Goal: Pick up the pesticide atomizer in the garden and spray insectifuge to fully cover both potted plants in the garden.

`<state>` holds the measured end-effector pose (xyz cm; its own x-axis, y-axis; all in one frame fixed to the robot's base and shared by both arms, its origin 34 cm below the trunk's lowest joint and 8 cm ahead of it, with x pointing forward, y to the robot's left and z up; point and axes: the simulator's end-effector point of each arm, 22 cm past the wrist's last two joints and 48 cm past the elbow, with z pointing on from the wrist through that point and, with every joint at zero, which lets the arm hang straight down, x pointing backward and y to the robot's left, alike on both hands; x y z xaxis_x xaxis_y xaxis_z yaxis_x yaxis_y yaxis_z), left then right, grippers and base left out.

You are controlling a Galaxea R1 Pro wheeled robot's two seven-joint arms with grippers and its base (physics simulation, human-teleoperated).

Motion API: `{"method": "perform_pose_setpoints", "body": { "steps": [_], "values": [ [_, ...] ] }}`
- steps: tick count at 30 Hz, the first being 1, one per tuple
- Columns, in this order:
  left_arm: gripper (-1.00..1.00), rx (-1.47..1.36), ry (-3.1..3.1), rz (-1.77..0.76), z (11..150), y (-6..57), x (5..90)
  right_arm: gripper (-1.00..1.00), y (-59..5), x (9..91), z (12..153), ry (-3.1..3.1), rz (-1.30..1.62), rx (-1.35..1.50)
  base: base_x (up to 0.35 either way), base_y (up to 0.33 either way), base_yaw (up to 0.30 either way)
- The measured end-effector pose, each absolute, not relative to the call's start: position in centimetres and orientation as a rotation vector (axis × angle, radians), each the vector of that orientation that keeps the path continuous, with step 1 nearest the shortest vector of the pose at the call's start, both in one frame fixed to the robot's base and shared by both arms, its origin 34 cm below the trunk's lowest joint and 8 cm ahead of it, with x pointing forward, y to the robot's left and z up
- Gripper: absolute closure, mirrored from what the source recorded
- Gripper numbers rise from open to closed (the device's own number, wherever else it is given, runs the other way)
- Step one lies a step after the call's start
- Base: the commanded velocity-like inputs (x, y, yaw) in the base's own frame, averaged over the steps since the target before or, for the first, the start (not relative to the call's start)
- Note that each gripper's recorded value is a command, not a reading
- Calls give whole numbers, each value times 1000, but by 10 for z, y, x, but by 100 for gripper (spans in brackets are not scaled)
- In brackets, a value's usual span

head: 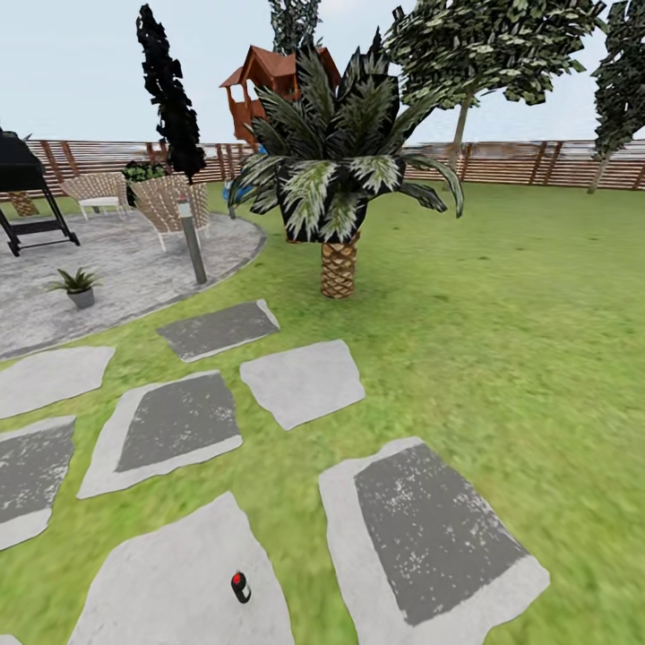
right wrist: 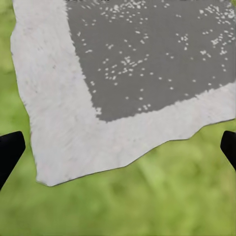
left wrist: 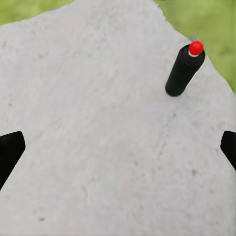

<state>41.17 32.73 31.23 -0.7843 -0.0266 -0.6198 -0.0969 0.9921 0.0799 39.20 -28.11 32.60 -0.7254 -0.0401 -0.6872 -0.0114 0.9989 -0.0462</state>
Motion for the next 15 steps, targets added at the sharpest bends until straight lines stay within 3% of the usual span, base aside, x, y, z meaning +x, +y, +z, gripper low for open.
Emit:
{"method": "perform_pose_setpoints", "body": {
  "steps": [3,8,15],
  "values": [
    [-100,-86,2470,140,312,327,412,-100,-281,392,326,2382,-50,-35,28,-4,38],
    [-100,-86,2471,140,312,327,412,-100,-281,392,326,2382,-49,-35,5,-30,213],
    [-100,-85,2471,140,312,327,412,-100,-281,392,326,2382,-50,-35,0,-223,268]
  ]
}}
